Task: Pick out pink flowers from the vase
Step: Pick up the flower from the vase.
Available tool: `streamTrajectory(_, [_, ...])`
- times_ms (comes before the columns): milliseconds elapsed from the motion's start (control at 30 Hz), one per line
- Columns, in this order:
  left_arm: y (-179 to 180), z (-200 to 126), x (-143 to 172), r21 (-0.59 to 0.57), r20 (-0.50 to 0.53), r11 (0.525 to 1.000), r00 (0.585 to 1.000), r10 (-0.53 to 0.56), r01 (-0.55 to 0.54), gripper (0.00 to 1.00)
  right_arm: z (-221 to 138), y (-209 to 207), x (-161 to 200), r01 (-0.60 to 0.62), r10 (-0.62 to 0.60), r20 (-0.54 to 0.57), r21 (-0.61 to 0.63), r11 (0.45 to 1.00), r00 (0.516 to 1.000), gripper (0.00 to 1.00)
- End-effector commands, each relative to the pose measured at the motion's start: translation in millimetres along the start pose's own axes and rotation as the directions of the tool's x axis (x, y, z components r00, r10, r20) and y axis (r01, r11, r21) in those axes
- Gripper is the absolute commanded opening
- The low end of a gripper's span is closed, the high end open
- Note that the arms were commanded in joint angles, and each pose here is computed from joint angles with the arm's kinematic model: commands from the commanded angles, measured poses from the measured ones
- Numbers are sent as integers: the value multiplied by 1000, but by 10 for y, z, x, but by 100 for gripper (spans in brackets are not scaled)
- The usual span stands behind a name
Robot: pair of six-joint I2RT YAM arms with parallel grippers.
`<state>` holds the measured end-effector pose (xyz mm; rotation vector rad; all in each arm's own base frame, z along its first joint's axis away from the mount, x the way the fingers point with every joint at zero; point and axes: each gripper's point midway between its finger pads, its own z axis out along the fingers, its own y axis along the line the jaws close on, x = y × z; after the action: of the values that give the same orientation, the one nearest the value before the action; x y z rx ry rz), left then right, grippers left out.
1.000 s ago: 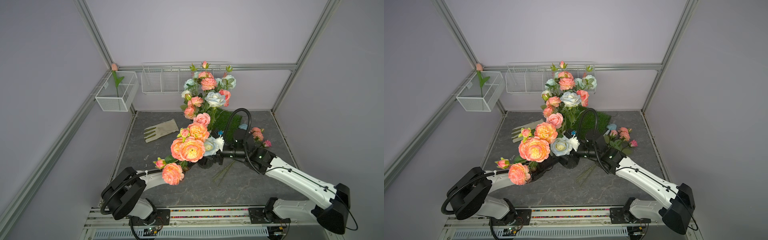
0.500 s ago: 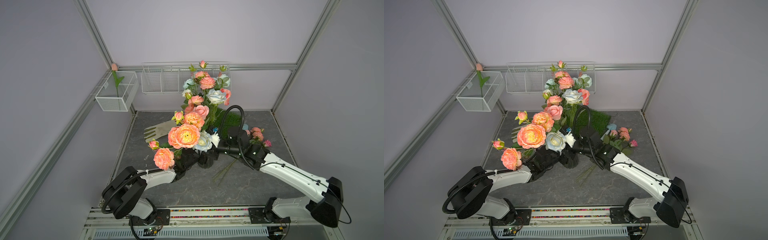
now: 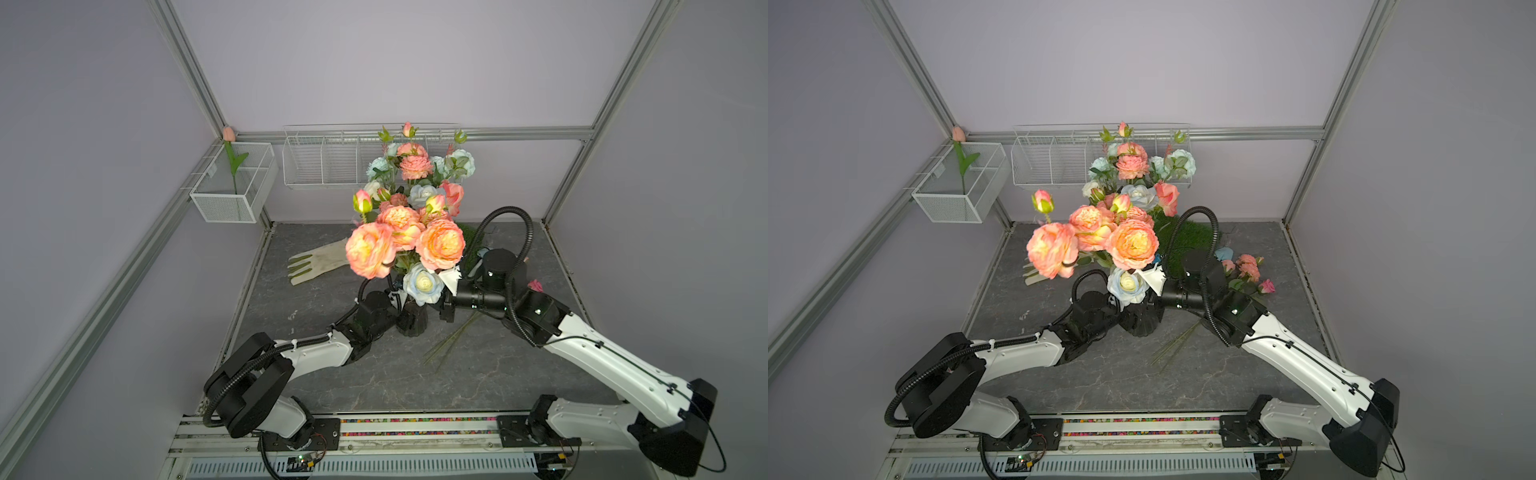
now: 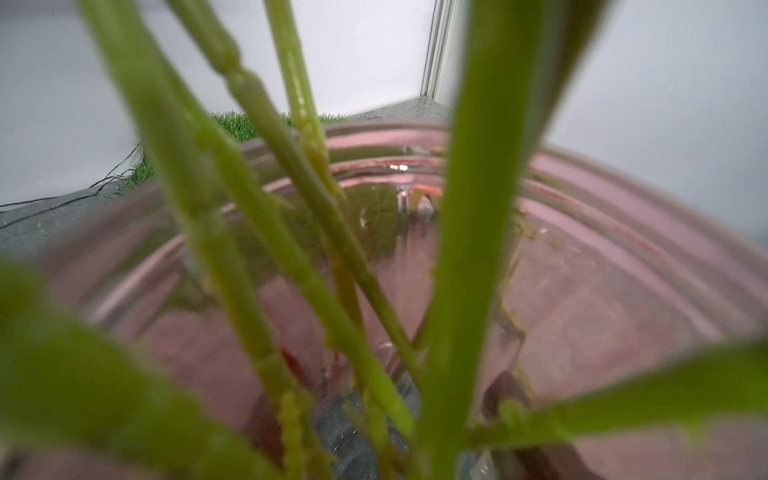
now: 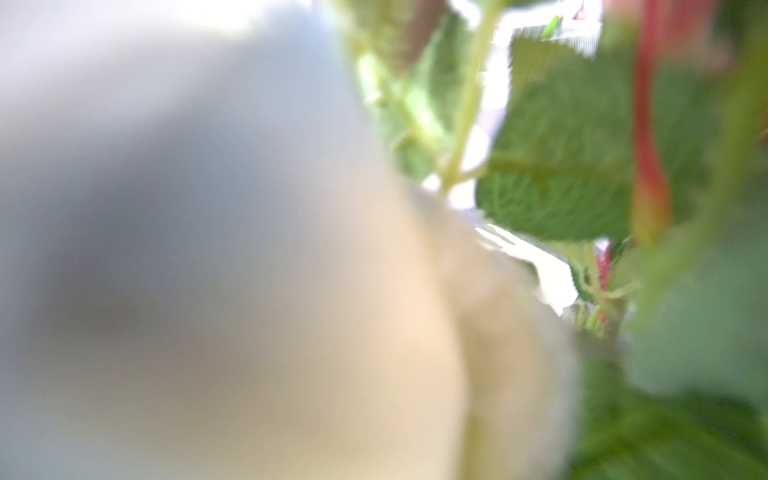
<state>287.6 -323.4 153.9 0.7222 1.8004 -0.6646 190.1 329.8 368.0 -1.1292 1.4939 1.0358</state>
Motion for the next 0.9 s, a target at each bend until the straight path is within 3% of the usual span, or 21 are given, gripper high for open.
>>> streamTrajectory(0, [64,-42,814,-26,-277,999,960,-32,26,0,-220,320,-178,-39,45,37,-155,987,998,6])
streamTrajectory(167, [72,-46,828,-30,-282,999,959,-32,24,0,-371,318,-307,-53,68,76,-181,982,995,6])
streamTrajectory(433, [79,-53,775,-33,-273,999,962,-21,12,0,-199,-6,-182,-144,153,34,-183,973,988,6])
streamTrajectory(633, [108,-66,780,-49,-274,999,962,-18,5,0,-385,-366,-643,-201,228,148,-177,963,962,6])
streamTrajectory(767, [114,-60,751,-51,-262,999,965,-13,0,0,-328,-520,-693,-305,334,89,-237,922,938,6])
streamTrajectory(867, [114,-52,733,-51,-258,999,966,-11,-3,0,-159,-712,-497,-389,404,41,-201,899,914,6])
